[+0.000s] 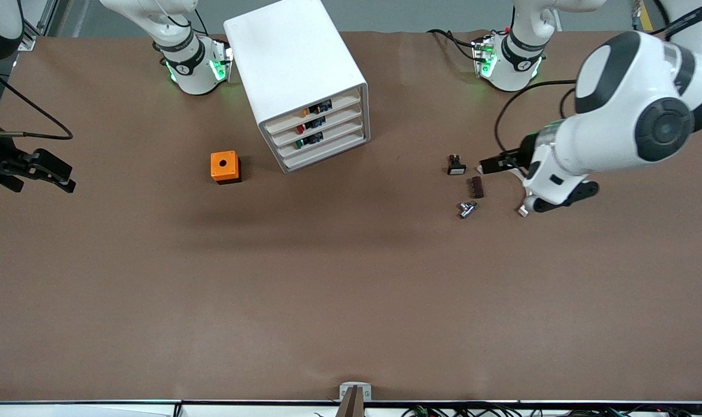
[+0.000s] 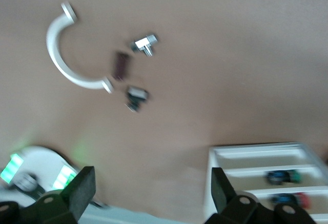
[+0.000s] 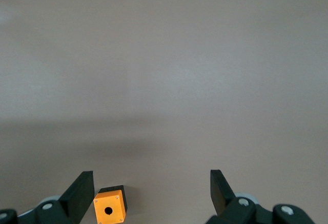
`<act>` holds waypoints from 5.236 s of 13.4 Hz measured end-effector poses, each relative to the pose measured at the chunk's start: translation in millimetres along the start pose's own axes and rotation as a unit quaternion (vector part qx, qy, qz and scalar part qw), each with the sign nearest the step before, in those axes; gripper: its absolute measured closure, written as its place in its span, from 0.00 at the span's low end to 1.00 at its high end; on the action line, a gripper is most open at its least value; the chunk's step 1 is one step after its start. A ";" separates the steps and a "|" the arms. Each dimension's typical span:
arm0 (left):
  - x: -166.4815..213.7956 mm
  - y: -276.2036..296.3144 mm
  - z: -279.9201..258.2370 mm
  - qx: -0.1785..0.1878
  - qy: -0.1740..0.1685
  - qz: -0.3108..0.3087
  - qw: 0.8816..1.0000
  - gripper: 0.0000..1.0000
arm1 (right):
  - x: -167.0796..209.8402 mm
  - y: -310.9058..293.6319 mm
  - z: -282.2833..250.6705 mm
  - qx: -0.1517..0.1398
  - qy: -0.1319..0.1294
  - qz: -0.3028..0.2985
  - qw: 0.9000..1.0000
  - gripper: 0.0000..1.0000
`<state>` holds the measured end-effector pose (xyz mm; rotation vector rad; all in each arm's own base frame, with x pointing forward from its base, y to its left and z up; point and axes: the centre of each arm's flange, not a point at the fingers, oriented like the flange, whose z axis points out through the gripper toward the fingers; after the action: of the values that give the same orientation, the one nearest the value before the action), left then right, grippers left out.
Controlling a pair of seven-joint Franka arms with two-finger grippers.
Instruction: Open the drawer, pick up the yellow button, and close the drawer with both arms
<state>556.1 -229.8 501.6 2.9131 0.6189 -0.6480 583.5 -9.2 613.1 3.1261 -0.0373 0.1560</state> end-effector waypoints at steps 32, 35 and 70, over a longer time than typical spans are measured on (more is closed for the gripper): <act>-85.6 196.2 310.1 0.315 -0.290 -0.541 0.724 0.25 | -1.3 0.3 2.0 0.000 -0.007 0.000 1.000 0.00; -95.2 197.4 330.5 0.342 -0.287 -0.539 0.714 0.31 | -1.3 0.0 2.0 0.000 -0.007 0.000 1.000 0.00; 16.2 164.8 279.1 0.255 -0.369 -0.604 0.659 0.75 | -35.3 -248.2 83.0 0.003 -0.110 0.211 0.971 0.01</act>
<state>528.8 -423.4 242.5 1.6793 2.4402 -2.1840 562.7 238.7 524.4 3.0757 -0.7027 -0.1913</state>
